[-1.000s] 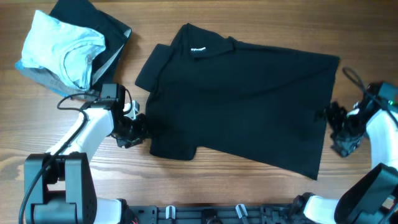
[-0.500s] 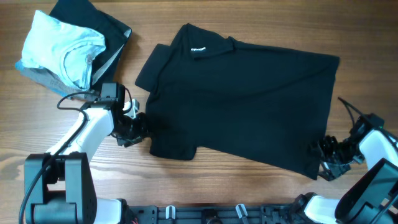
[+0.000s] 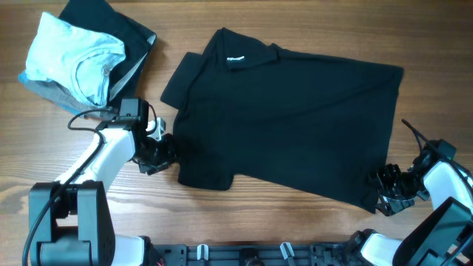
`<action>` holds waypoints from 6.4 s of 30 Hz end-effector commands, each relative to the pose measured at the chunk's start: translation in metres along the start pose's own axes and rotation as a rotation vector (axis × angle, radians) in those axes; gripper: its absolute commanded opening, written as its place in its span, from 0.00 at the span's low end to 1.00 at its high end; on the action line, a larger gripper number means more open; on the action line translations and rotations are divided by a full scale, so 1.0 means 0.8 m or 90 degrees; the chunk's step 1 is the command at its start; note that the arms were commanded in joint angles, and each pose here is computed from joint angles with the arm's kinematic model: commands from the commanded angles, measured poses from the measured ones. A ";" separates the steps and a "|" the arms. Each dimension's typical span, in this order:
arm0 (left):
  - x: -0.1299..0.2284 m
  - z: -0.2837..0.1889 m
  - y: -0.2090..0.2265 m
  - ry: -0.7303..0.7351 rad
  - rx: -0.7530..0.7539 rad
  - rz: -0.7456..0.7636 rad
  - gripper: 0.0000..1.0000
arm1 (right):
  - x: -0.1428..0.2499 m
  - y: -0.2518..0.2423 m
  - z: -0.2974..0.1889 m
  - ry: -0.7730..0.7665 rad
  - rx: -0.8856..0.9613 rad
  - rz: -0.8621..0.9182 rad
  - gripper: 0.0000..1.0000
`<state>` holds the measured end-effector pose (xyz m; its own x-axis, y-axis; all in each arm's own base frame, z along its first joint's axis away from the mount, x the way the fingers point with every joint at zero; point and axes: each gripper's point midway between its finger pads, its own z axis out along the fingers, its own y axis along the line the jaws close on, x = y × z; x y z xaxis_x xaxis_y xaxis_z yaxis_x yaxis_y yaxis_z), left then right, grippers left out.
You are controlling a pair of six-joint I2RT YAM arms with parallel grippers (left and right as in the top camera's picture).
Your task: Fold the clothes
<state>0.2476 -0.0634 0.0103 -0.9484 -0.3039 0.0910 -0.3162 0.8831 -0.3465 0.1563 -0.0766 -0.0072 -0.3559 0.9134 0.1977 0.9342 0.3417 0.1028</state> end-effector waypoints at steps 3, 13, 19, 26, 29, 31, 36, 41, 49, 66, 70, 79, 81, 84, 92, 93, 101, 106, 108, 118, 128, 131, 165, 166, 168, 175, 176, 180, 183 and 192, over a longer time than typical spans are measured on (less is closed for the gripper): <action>-0.005 -0.003 -0.005 -0.005 0.010 0.004 0.60 | 0.030 0.011 0.008 0.082 -0.041 -0.023 0.78; -0.005 -0.003 -0.005 -0.005 0.010 0.003 0.63 | 0.041 0.002 0.008 0.096 -0.029 -0.030 0.82; -0.005 -0.003 -0.005 -0.005 0.010 0.004 0.64 | 0.037 -0.001 0.009 0.086 -0.019 -0.043 0.43; -0.005 -0.003 -0.005 -0.005 0.010 0.004 0.65 | 0.029 0.007 0.004 0.073 -0.029 -0.049 0.38; -0.005 -0.003 -0.005 -0.005 0.010 0.004 0.67 | 0.019 0.017 -0.011 0.064 -0.036 -0.053 0.48; -0.005 -0.003 -0.005 -0.005 0.010 0.004 0.67 | 0.015 0.024 -0.023 0.060 -0.044 -0.063 0.55; -0.005 -0.003 -0.005 -0.005 0.010 0.004 0.69 | 0.013 0.038 -0.057 0.039 -0.072 -0.070 0.66; -0.006 -0.003 -0.005 -0.007 0.011 0.004 0.70 | 0.035 0.026 -0.063 0.052 -0.065 -0.062 0.73; -0.007 -0.003 -0.006 -0.009 0.011 0.005 0.74 | 0.057 -0.003 -0.008 0.076 -0.040 0.028 0.66; -0.011 -0.003 -0.007 -0.018 0.014 0.009 0.77 | 0.074 -0.013 0.024 0.091 -0.055 0.029 0.25; -0.011 -0.003 -0.007 -0.018 0.014 0.009 0.76 | 0.058 0.010 0.006 0.075 -0.095 -0.011 0.04; -0.011 -0.003 -0.007 -0.018 0.015 0.009 0.68 | 0.035 0.044 -0.061 0.050 -0.121 -0.105 0.04; -0.012 -0.003 -0.008 -0.020 0.016 0.010 0.64 | 0.032 0.053 -0.077 0.045 -0.133 -0.135 0.04; -0.016 -0.003 -0.011 -0.028 0.019 0.015 0.47 | 0.029 0.060 -0.095 0.036 -0.141 -0.164 0.04; -0.018 0.004 -0.030 -0.041 0.026 0.060 0.30 | 0.027 0.063 -0.100 0.031 -0.144 -0.175 0.04; -0.016 0.005 -0.034 -0.039 0.026 0.067 0.32 | 0.027 0.063 -0.100 0.030 -0.144 -0.175 0.04; 0.035 0.018 -0.058 0.046 0.028 0.113 0.65 | 0.027 0.063 -0.100 0.030 -0.145 -0.185 0.04; 0.055 0.038 -0.028 0.054 -0.041 0.042 0.50 | 0.025 0.064 -0.100 0.026 -0.146 -0.186 0.04; 0.061 0.046 -0.025 0.058 -0.032 0.036 0.37 | 0.025 0.064 -0.100 0.025 -0.146 -0.186 0.04; 0.023 -0.019 -0.070 0.030 0.057 0.042 0.04 | 0.026 0.063 -0.099 0.026 -0.143 -0.195 0.05; -0.062 -0.118 -0.157 -0.147 0.168 0.126 0.04 | 0.014 0.053 -0.097 -0.001 -0.107 -0.198 0.04; -0.074 -0.121 -0.164 -0.172 0.180 0.139 0.04 | 0.008 0.057 -0.097 -0.014 -0.113 -0.200 0.04; -0.180 -0.114 -0.218 -0.401 0.166 0.224 0.04 | -0.052 0.131 -0.077 -0.087 -0.222 -0.236 0.04; -0.184 -0.111 -0.218 -0.403 0.167 0.225 0.04 | -0.053 0.135 -0.077 -0.091 -0.224 -0.241 0.04; -0.191 -0.104 -0.220 -0.408 0.170 0.224 0.04 | -0.054 0.143 -0.075 -0.098 -0.228 -0.252 0.04; -0.215 -0.099 -0.234 -0.444 0.206 0.206 0.07 | -0.069 0.171 -0.075 -0.139 -0.245 -0.219 0.04; -0.218 -0.099 -0.236 -0.450 0.212 0.206 0.14 | -0.071 0.174 -0.076 -0.144 -0.250 -0.216 0.05; -0.224 -0.099 -0.238 -0.458 0.218 0.201 0.82 | -0.077 0.180 -0.078 -0.159 -0.259 -0.221 0.75; -0.214 -0.091 -0.234 -0.423 0.224 0.199 0.90 | -0.076 0.178 -0.078 -0.160 -0.255 -0.242 0.88; -0.167 -0.046 -0.197 -0.277 0.167 0.156 0.73 | -0.044 0.176 -0.073 -0.097 -0.275 -0.316 0.85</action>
<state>0.4279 -0.1604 0.1020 -0.8646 -0.2614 -0.4291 0.0444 0.8109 -0.5835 0.2985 -0.0868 0.0529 -0.6297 0.7685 -0.1136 0.6348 0.5933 0.4950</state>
